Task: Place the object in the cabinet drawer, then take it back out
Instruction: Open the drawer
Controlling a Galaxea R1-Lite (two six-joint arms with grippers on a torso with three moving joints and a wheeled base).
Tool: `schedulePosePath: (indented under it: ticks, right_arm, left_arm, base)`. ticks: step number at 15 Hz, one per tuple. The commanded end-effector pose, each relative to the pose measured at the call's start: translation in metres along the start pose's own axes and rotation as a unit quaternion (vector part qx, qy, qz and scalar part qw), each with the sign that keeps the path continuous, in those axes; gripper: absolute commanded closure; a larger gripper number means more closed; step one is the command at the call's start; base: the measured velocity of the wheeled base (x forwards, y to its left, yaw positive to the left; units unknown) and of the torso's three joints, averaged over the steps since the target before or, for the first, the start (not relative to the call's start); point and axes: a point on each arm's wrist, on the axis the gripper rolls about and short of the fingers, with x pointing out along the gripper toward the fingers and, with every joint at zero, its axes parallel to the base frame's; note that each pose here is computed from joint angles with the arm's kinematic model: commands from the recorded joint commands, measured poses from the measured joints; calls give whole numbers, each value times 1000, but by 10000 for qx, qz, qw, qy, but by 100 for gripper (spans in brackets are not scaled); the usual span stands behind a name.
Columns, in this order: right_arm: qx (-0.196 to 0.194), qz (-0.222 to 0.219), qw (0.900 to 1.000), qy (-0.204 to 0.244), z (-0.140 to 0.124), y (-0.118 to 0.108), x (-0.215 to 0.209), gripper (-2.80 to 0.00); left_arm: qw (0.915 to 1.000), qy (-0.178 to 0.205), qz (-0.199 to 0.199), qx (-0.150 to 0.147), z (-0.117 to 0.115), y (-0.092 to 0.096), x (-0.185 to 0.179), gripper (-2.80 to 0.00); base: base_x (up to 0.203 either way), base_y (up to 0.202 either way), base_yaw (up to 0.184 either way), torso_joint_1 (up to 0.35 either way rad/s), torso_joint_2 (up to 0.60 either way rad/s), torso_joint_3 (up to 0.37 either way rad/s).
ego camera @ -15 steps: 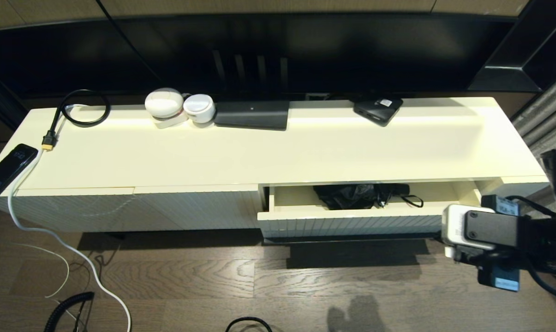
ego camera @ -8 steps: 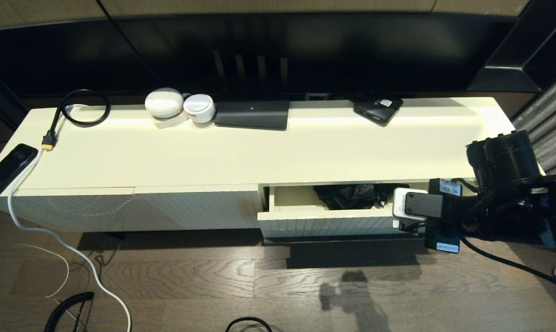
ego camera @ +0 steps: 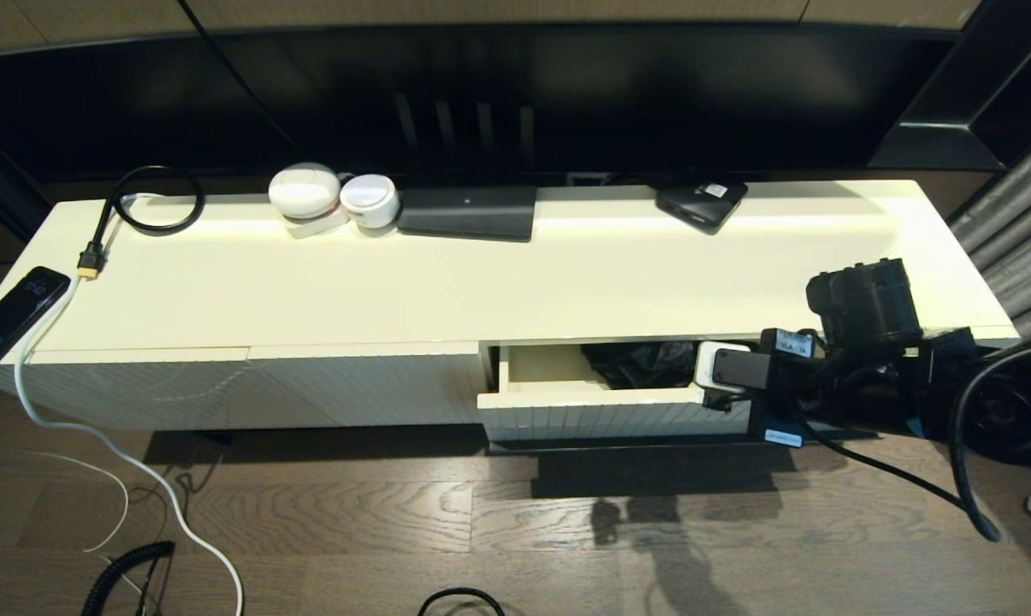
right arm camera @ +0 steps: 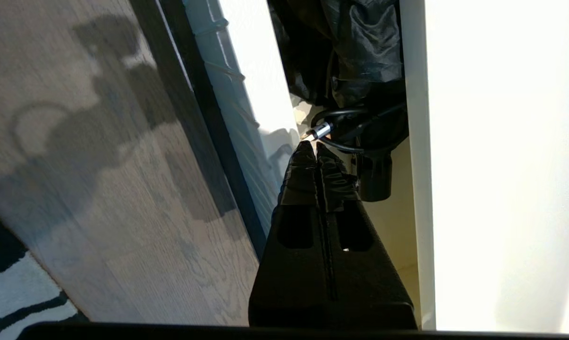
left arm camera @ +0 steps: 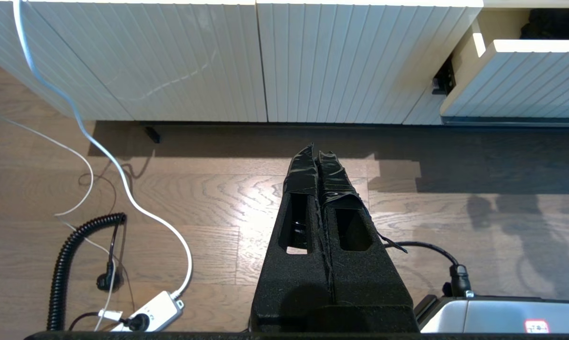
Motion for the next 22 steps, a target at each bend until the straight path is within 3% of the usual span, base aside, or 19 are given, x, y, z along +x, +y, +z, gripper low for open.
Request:
schedulePosePath:
  ticks: [1,9,22]
  right_arm:
    - [-11,112,9999,101,-4,3,14,0]
    - [-85,-128,9999,-17,-1,-8,31,0]
    - [-284,99,9995,56,-4,5,32,0]
  left_arm:
    - [10000,1,6,-2,0,0,0,0]
    - [10000,-2,9,-2,0,0,0,0]
    - [10000,4,9,-2,0,0,0,0]
  base:
    - [0,0,0,0,0,0]
    - [0,0,0,0,0,0]
    - [0,0,0,0,0,0]
